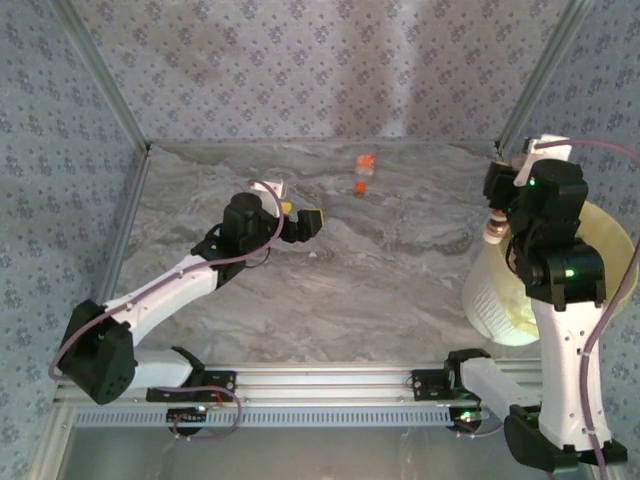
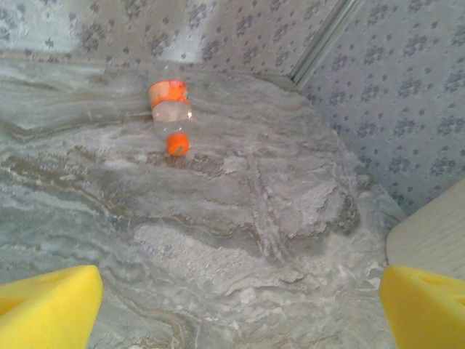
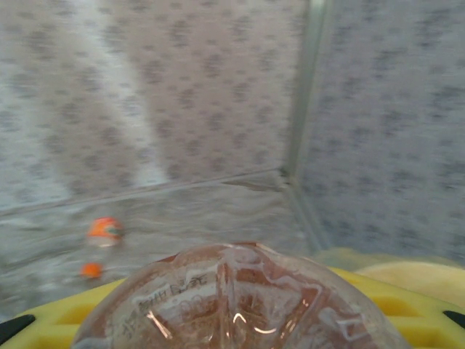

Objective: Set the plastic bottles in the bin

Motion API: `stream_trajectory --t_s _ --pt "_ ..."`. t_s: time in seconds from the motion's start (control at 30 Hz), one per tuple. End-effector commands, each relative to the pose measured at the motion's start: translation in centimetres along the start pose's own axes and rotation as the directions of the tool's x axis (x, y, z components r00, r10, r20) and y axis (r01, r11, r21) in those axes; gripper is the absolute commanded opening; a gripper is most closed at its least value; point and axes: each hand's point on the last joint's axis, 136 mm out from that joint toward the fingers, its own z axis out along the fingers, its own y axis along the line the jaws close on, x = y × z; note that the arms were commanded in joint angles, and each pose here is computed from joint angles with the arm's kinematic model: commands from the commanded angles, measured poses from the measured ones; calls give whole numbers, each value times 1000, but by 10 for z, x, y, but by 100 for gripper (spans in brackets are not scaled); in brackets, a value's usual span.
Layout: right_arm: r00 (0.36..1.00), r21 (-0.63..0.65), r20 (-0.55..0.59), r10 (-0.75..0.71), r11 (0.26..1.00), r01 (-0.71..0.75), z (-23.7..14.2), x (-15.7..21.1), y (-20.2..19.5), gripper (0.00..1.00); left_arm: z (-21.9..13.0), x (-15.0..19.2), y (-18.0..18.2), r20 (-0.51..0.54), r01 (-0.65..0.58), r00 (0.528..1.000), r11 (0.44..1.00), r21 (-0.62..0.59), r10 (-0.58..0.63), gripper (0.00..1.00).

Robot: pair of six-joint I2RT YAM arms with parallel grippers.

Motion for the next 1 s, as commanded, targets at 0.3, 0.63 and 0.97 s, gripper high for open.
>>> stream_trajectory --t_s 0.3,0.63,0.97 --pt "940 581 -320 -121 758 296 -23 43 -132 48 18 -16 7 14 63 998 998 -25 -62 98" --pt "915 666 -401 -49 671 328 -15 76 -185 50 29 -14 7 -23 91 996 996 -15 -92 98" --pt "887 698 -458 -60 594 400 5 90 -207 69 35 -9 10 -28 138 990 990 -18 -139 98"
